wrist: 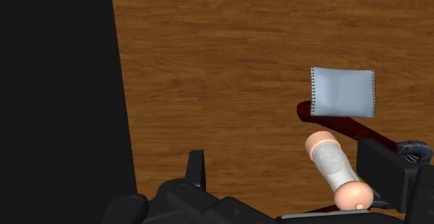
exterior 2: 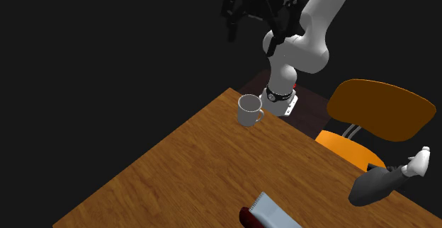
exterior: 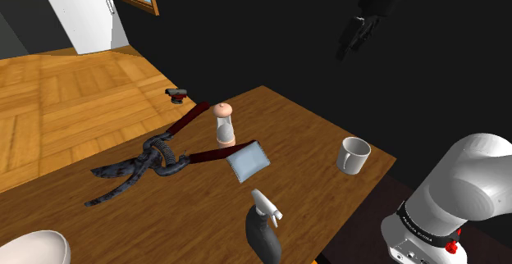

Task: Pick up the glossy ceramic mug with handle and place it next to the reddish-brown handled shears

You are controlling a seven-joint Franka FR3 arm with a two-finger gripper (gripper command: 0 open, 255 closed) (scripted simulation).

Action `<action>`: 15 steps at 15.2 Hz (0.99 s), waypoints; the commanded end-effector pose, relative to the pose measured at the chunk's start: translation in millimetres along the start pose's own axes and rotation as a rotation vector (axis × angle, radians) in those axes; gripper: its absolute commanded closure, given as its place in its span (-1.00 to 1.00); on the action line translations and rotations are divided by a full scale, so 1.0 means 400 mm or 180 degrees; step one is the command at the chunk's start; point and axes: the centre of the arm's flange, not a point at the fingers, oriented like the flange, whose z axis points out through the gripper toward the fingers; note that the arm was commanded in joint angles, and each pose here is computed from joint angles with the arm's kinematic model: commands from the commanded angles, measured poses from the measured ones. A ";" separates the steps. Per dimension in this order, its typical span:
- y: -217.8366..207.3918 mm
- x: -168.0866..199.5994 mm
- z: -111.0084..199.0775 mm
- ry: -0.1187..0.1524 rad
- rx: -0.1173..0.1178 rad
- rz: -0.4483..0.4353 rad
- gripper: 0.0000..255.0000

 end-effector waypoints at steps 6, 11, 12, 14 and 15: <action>0.038 -0.046 0.144 -0.0242 0.0047 -0.0086 -1.00; 0.074 -0.102 0.285 -0.0484 0.0093 -0.0173 -1.00; 0.082 -0.114 0.313 -0.0533 0.0102 -0.0190 -1.00; 0.096 -0.140 0.368 -0.0630 0.0121 -0.0225 -1.00; 0.103 -0.153 0.395 -0.0678 0.0130 -0.0242 -1.00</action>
